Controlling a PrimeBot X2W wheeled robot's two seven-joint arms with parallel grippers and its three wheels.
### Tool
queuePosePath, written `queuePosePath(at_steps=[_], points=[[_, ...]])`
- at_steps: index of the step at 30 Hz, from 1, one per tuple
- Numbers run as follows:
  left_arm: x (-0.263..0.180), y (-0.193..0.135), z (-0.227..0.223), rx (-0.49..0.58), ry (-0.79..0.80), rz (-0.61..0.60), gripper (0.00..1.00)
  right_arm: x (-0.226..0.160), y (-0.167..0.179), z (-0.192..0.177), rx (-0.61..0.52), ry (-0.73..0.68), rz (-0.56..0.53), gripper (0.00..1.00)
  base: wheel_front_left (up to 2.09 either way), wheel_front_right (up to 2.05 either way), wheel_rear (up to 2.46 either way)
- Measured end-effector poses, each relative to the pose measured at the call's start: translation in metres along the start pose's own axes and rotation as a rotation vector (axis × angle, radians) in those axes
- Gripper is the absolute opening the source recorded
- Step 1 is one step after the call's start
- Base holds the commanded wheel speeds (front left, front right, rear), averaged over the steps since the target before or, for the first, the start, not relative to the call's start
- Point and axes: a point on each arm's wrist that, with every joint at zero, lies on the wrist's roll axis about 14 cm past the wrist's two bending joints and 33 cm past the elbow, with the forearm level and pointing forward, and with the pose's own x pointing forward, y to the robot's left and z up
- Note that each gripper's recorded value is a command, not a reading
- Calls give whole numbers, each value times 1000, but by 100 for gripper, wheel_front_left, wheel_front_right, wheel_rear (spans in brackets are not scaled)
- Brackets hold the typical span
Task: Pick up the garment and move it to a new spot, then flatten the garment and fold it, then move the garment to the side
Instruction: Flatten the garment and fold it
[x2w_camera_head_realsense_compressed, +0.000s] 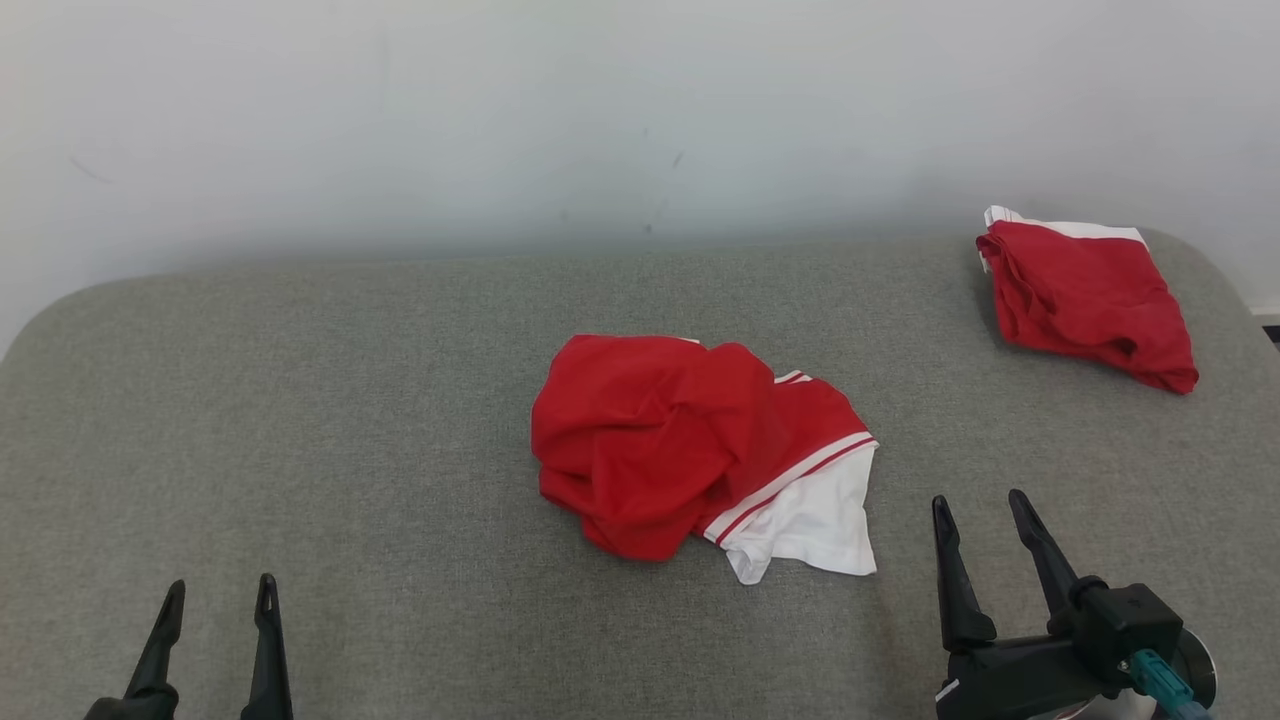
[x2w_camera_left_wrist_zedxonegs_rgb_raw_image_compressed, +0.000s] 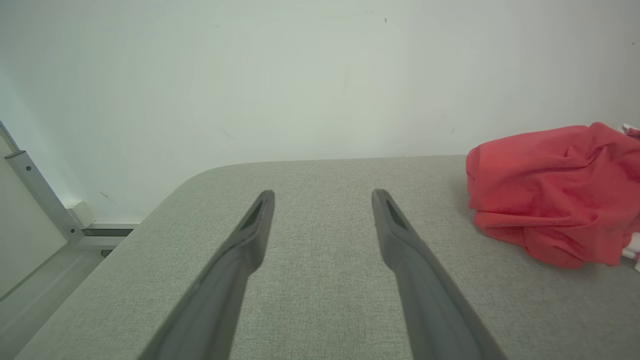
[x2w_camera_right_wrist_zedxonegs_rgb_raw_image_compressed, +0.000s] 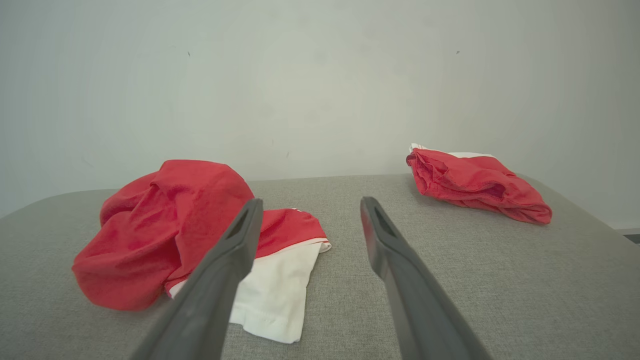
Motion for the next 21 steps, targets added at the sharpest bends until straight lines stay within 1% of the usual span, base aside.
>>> queuePosePath(at_steps=[21], points=[[-3,4,2,9,-4,15,100,-2,1,-1,1,10,3,100,0,0,0]])
